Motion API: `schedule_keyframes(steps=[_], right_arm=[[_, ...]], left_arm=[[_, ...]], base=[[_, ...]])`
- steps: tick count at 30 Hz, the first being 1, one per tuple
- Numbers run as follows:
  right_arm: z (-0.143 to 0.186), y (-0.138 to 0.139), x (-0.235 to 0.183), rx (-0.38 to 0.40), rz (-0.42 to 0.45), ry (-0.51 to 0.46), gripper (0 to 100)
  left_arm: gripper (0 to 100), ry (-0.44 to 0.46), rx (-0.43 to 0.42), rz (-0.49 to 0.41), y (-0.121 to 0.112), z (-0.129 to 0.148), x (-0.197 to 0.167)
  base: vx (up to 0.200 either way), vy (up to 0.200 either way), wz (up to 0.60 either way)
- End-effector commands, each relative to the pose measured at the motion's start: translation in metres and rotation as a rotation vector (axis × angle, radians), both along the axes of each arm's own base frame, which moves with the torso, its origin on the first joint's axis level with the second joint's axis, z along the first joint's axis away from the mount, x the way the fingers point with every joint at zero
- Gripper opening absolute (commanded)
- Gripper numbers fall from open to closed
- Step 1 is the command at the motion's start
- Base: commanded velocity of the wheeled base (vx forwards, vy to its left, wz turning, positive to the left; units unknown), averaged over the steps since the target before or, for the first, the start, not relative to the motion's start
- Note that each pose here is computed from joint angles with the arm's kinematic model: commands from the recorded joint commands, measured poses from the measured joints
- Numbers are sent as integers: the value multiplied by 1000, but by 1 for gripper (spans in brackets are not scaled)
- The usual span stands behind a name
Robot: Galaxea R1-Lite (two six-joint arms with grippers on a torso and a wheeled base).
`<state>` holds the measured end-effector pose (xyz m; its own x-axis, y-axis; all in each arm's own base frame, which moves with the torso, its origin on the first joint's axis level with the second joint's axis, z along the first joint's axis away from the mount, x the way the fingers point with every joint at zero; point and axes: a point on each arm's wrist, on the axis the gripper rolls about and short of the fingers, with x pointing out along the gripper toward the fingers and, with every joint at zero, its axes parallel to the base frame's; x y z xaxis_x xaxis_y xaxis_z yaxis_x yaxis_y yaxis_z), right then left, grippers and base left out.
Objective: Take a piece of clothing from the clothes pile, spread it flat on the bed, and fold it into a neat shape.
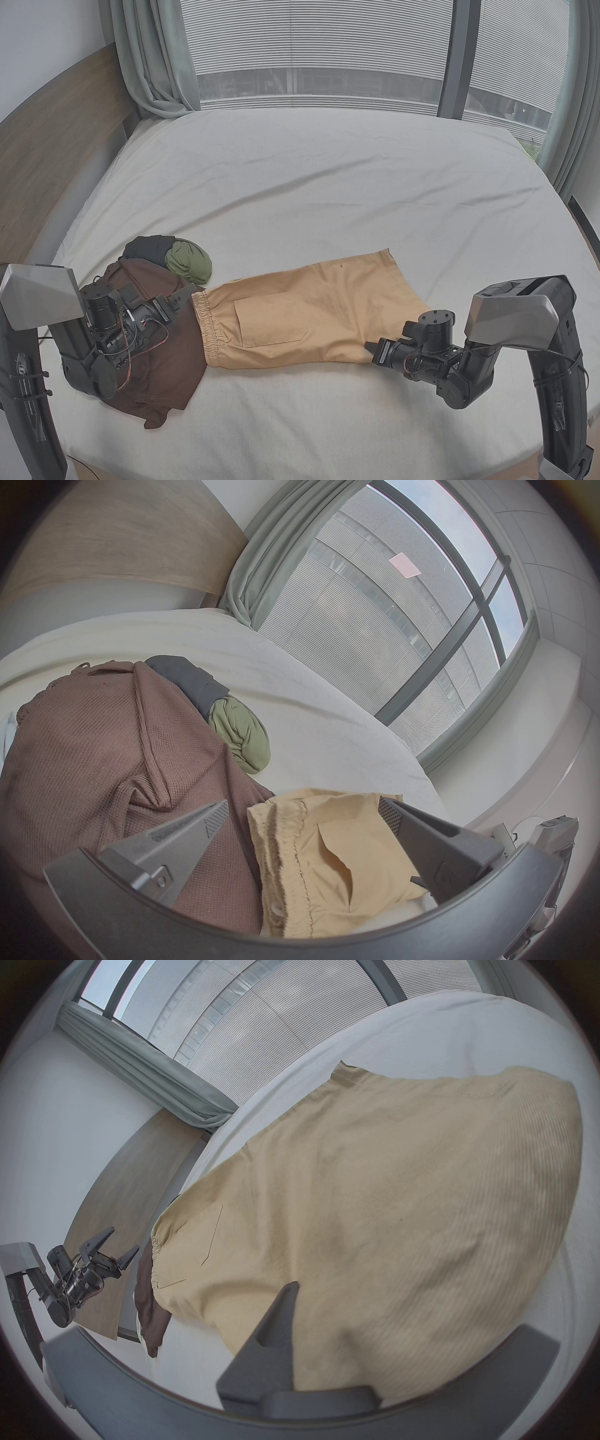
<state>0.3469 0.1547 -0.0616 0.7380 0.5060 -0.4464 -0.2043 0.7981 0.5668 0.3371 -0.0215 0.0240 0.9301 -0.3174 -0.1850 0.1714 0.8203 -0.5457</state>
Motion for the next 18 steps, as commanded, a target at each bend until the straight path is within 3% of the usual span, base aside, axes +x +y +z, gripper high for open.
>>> schedule_keyframes(steps=[1, 8, 18], right_arm=[[8, -8, -18, -23, -18, 26, 0], [-3, -22, -44, -79, -47, 118, 0], [-6, -33, -76, -122, -21, 147, 0]], left_arm=[[100, 14, 0, 0, 1, -5, 0], [100, 10, 1, 0, 1, -4, 0], [100, 39, -5, -45, -7, -7, -7]], base=[[0, 0, 0], [0, 0, 0], [0, 0, 0]])
